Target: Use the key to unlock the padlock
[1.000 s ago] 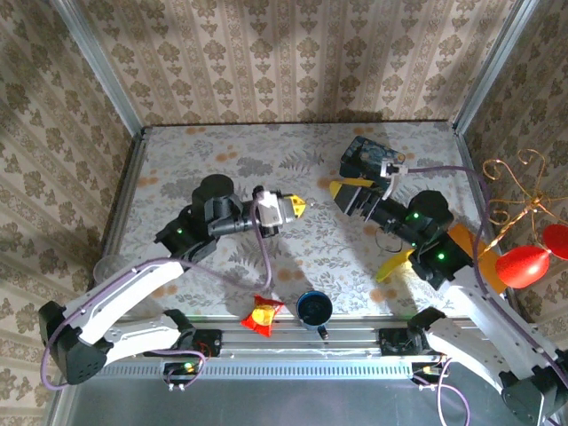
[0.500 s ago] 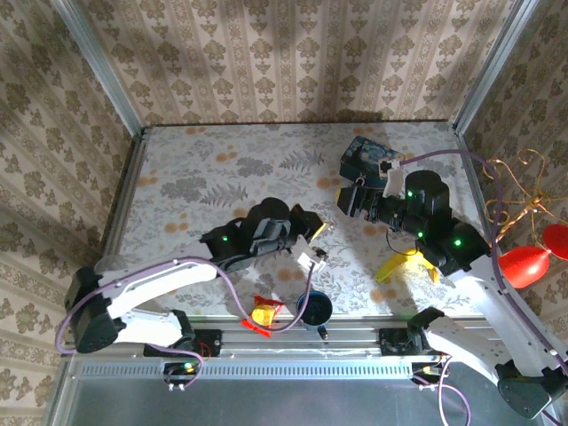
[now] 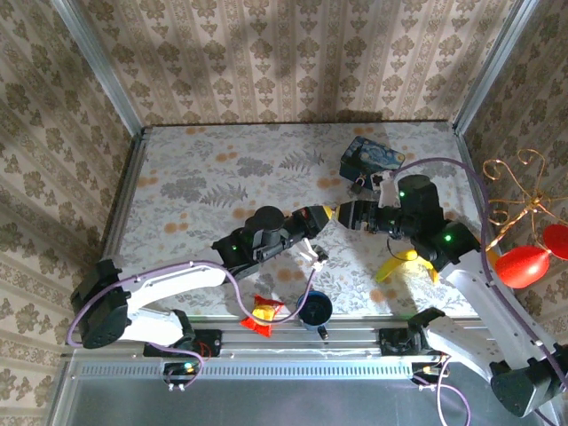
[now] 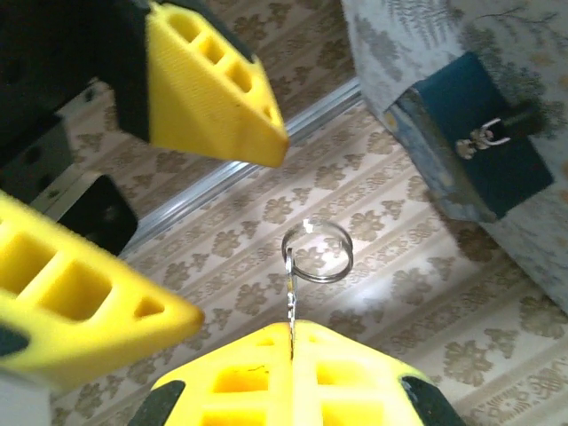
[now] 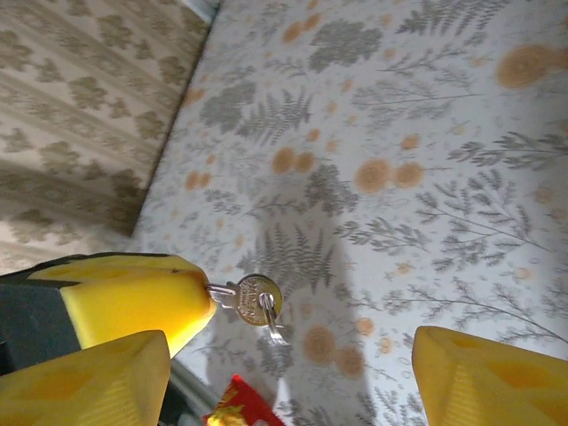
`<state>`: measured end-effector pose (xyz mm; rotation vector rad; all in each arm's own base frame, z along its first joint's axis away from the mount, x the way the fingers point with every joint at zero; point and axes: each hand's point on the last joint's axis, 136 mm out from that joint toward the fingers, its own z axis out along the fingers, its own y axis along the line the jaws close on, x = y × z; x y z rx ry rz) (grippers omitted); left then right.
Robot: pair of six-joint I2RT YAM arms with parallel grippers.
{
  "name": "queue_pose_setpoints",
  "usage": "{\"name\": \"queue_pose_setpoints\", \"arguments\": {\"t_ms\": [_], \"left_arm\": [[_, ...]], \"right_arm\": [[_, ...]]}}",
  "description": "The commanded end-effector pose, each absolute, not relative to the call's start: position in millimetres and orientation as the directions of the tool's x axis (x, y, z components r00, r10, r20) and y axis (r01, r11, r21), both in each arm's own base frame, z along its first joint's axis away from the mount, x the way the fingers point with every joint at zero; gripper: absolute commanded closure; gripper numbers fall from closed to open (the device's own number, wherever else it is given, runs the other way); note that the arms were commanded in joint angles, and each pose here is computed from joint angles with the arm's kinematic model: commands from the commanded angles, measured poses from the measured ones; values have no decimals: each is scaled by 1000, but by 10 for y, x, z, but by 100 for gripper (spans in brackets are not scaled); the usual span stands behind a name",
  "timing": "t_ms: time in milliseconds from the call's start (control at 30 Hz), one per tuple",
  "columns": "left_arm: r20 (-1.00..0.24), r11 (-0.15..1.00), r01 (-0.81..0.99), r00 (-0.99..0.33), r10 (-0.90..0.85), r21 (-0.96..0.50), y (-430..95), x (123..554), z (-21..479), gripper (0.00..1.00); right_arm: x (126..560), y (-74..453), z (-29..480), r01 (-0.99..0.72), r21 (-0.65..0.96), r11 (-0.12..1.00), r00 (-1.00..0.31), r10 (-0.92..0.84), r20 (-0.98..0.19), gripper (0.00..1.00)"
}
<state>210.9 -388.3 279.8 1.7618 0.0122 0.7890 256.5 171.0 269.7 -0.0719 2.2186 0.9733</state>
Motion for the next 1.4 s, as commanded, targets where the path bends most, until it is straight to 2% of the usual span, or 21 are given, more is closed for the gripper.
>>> {"name": "queue_pose_setpoints", "arguments": {"t_ms": [0, 67, 233, 500, 867, 1367], "left_arm": [[492, -196, -453, 770, 406, 870, -3868, 1992, 3186, 100], [464, -159, -440, 786, 408, 884, -3854, 1953, 3236, 100], [437, -122, -427, 802, 407, 896, -3836, 1903, 3263, 100], [403, -92, -402, 820, 406, 911, -3806, 1858, 3305, 100], [355, -96, -350, 821, 446, 932, -3746, 1991, 3301, 100], [326, -70, -335, 816, 478, 940, -3697, 2069, 3361, 100]], "right_arm": [[2412, 1853, 3166, -521, 691, 501, -707, 202, -678, 28], [2413, 1837, 3267, -538, 719, 439, -707, 228, -669, 33], [2476, 1900, 3258, -524, 762, 380, -747, 226, -626, 47], [2613, 2003, 3246, -530, 788, 314, -775, 198, -600, 46], [2653, 2042, 3227, -530, 797, 289, -786, 186, -590, 63], [2711, 2090, 3099, -502, 818, 281, -806, 191, -560, 65]]}}
